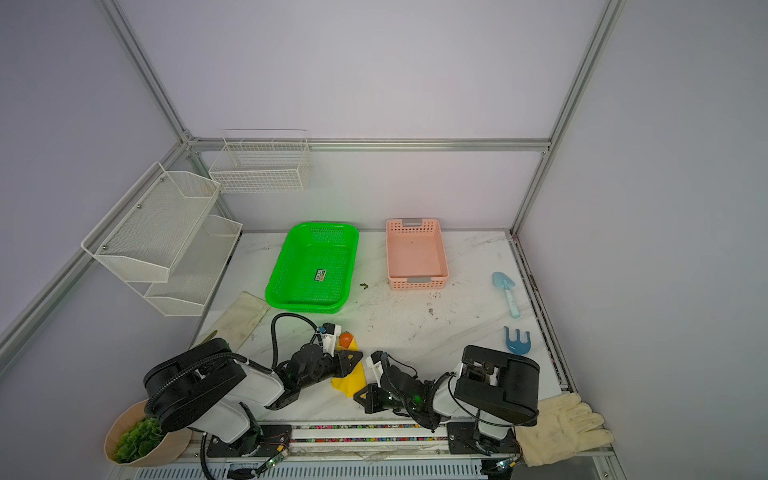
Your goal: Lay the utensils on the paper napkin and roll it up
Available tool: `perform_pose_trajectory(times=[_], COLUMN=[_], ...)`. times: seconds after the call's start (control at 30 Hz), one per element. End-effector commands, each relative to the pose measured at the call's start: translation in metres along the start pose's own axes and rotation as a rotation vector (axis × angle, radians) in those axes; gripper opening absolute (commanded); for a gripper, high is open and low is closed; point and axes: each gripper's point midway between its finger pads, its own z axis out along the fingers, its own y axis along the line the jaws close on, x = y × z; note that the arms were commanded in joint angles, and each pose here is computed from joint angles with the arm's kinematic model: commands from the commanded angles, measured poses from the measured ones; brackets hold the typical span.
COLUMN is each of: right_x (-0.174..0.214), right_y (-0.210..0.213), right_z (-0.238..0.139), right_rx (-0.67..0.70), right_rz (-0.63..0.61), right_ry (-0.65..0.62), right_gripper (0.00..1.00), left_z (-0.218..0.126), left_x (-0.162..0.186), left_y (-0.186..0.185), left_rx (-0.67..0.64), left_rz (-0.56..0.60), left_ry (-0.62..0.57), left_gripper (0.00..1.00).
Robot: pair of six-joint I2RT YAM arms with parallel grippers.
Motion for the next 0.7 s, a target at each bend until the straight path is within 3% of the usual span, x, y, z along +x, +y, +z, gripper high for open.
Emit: perform_pose_trajectory(times=[0.0,0.17,0.4,0.67], right_x=[0.008,-0.001,-0.048,-0.063], right_y=[-0.022,0.005,0.048,0.031], right_z=[-0.003,-0.010,-0.049,-0.027], right_rx=[0.078,0.033,0.059,0.124], right_rz=[0.030,-0.001,-0.082,-0.160], right_ry=[0.008,-0.003,-0.149,-0.110], right_gripper=[0.00,0.00,0.34,0.33], left_z=[-0.007,-0.007,-0.015,-0.029], left_x=[0.032,0.028,0.014,-0.006], left_y=[0.048,0.040,0.030,0.018], left_rx=[-0.180,-0.163,-0.161,-0.141], left_rz=[0.005,0.011,0.037,0.041], left_ry=[0.114,0.110,0.090,0.024], left_gripper=[0.28,0.29,0.31,0.32])
